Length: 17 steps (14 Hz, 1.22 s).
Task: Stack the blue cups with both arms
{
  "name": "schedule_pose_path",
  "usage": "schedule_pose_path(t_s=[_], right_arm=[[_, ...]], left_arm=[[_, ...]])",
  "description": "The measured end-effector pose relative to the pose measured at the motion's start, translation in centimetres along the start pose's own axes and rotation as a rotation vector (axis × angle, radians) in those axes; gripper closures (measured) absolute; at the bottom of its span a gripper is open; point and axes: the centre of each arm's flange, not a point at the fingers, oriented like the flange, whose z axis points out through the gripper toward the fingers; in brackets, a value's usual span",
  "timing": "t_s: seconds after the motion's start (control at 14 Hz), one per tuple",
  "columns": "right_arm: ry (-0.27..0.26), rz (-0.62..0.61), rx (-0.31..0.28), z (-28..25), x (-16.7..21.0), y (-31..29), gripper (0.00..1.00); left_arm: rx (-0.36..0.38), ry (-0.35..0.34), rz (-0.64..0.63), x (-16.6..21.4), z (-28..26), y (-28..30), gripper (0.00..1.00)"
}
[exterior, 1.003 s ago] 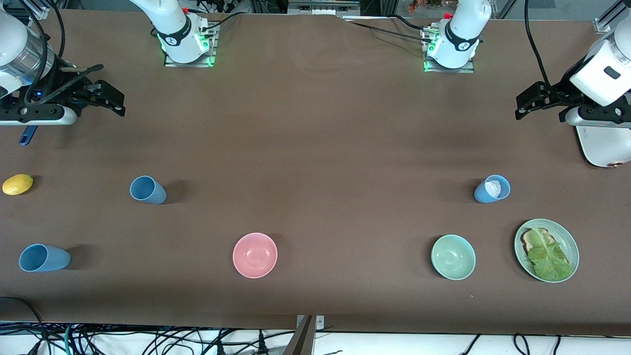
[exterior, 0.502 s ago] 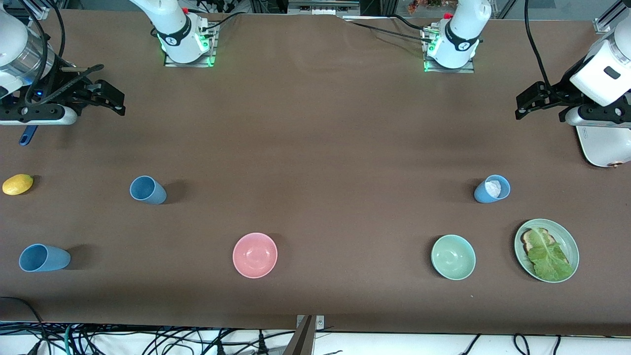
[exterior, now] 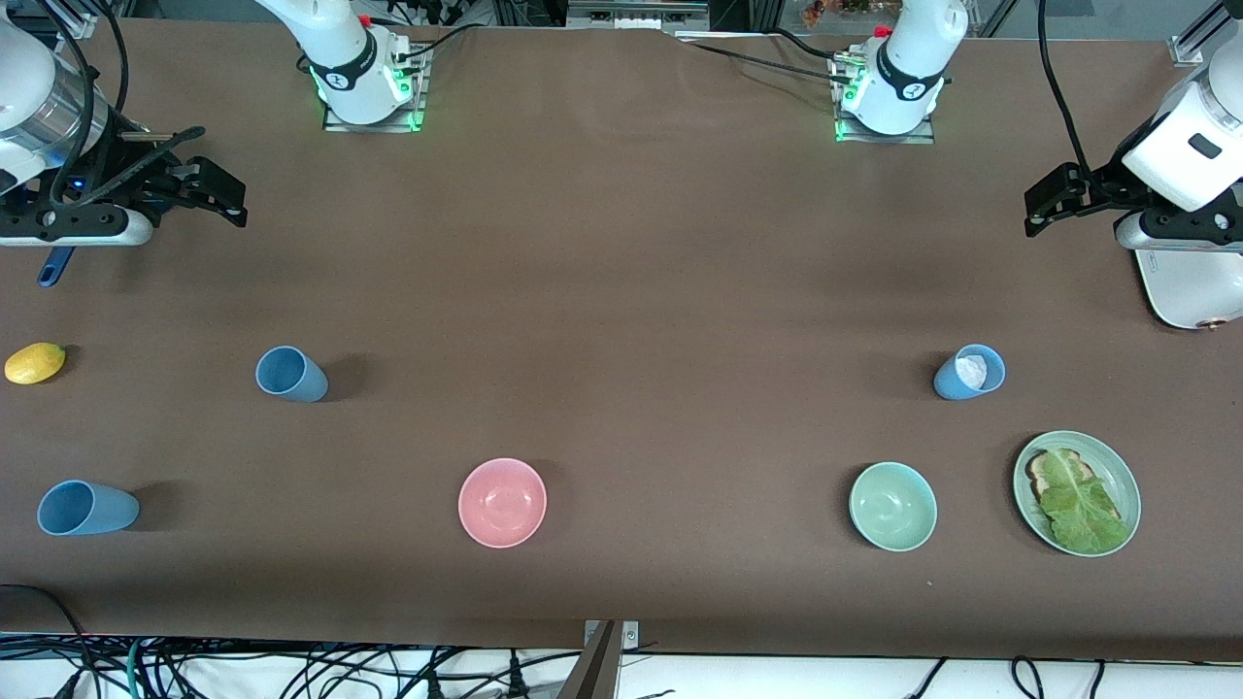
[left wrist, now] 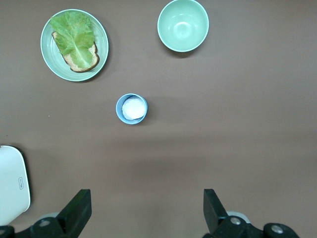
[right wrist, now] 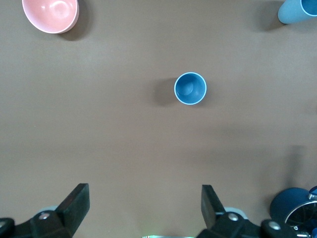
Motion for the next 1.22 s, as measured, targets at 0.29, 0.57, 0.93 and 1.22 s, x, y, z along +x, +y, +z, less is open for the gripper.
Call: schedule_pose_path(t_s=[0.29,0.57,0.93,1.22], right_arm=[[0.000,0.000,0.000,0.0,0.0,0.0,0.00],[0.000,0.000,0.000,0.0,0.0,0.0,0.00],[0.000,0.000,0.000,0.0,0.0,0.0,0.00],[0.000,0.000,0.000,0.0,0.0,0.0,0.00]], left_arm=[[0.001,-0.001,0.000,0.0,0.0,0.0,0.00],[0.001,-0.001,0.000,0.0,0.0,0.0,0.00],[0.001,-0.001,0.000,0.0,0.0,0.0,0.00],[0.000,-0.025,0.002,0.7,1.3,-0.4,0.00]])
